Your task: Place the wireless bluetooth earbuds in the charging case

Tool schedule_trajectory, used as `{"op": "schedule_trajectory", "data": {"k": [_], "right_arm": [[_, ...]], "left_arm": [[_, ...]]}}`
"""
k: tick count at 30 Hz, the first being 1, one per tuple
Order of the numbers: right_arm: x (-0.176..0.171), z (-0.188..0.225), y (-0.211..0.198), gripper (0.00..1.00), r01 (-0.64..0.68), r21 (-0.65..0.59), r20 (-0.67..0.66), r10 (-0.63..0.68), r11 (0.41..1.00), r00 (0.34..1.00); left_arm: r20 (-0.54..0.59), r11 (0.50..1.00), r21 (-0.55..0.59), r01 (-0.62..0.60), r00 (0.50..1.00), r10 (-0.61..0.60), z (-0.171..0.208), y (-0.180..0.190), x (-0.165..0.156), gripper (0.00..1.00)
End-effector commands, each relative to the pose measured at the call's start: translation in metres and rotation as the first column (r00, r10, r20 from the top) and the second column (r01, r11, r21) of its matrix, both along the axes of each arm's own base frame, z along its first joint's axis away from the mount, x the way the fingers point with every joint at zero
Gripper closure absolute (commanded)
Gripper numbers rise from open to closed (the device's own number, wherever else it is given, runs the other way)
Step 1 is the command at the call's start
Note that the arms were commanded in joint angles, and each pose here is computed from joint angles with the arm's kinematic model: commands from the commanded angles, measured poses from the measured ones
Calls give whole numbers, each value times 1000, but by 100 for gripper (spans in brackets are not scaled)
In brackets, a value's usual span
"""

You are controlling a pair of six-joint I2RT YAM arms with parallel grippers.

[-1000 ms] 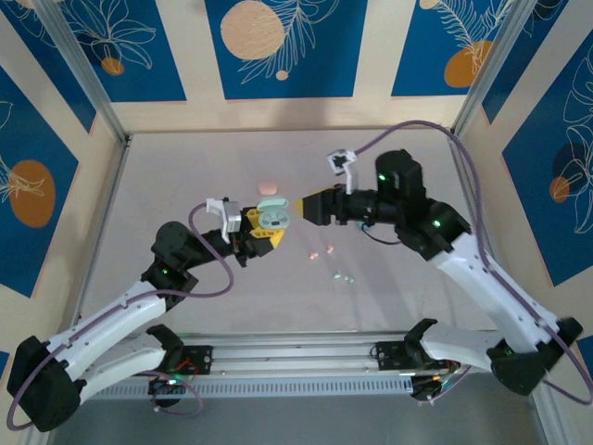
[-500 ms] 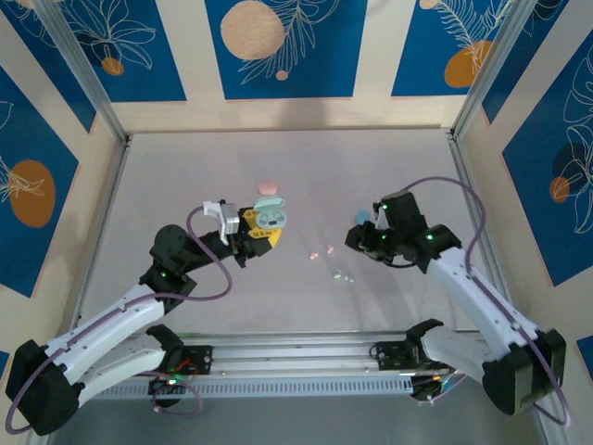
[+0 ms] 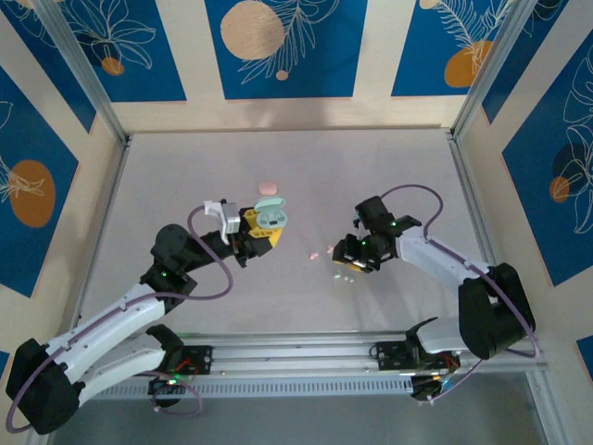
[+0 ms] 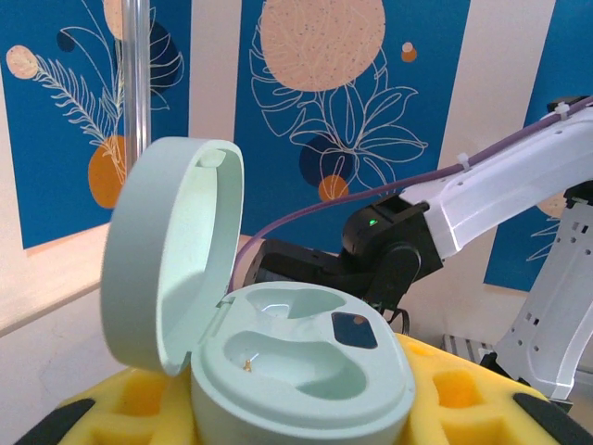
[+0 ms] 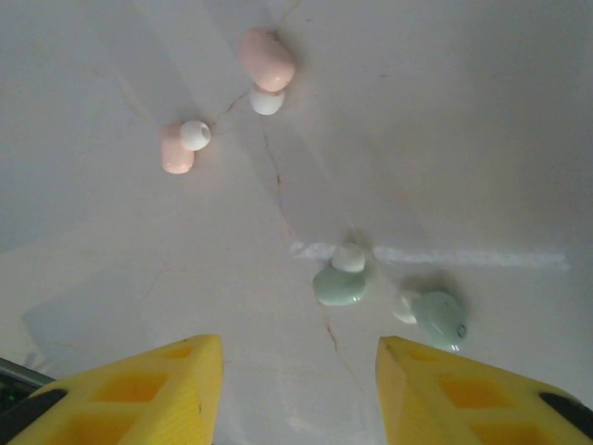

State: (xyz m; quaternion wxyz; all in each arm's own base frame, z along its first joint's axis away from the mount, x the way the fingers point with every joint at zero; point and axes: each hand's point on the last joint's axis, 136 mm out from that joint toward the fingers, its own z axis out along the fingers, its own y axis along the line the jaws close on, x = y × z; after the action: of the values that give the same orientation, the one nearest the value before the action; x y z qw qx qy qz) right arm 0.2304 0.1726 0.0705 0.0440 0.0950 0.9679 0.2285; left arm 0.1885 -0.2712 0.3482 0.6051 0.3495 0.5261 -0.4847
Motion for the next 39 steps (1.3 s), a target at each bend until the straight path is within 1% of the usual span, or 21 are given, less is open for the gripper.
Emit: {"op": "schedule_trajectory", "data": {"k": [1, 8, 12, 25, 39], "right_arm": [[16, 1, 14, 52, -89, 27, 39, 88, 996, 995], [37, -18, 26, 52, -127, 14, 12, 127, 992, 992], [40, -29, 28, 53, -143, 0, -14, 143, 990, 990], [8, -53, 24, 55, -175, -54, -143, 166, 983, 976], [-20, -48, 18, 54, -174, -105, -194, 152, 979, 969]], "left_arm": [[12, 1000, -21, 12, 1000, -11, 9, -2, -2, 77], [14, 1000, -15, 3, 1000, -3, 9, 2, -5, 76], [17, 1000, -10, -10, 1000, 10, 8, 3, -4, 77], [17, 1000, -12, -2, 1000, 2, 8, 2, -5, 76], [20, 1000, -13, -4, 1000, 4, 8, 3, -6, 76]]}}
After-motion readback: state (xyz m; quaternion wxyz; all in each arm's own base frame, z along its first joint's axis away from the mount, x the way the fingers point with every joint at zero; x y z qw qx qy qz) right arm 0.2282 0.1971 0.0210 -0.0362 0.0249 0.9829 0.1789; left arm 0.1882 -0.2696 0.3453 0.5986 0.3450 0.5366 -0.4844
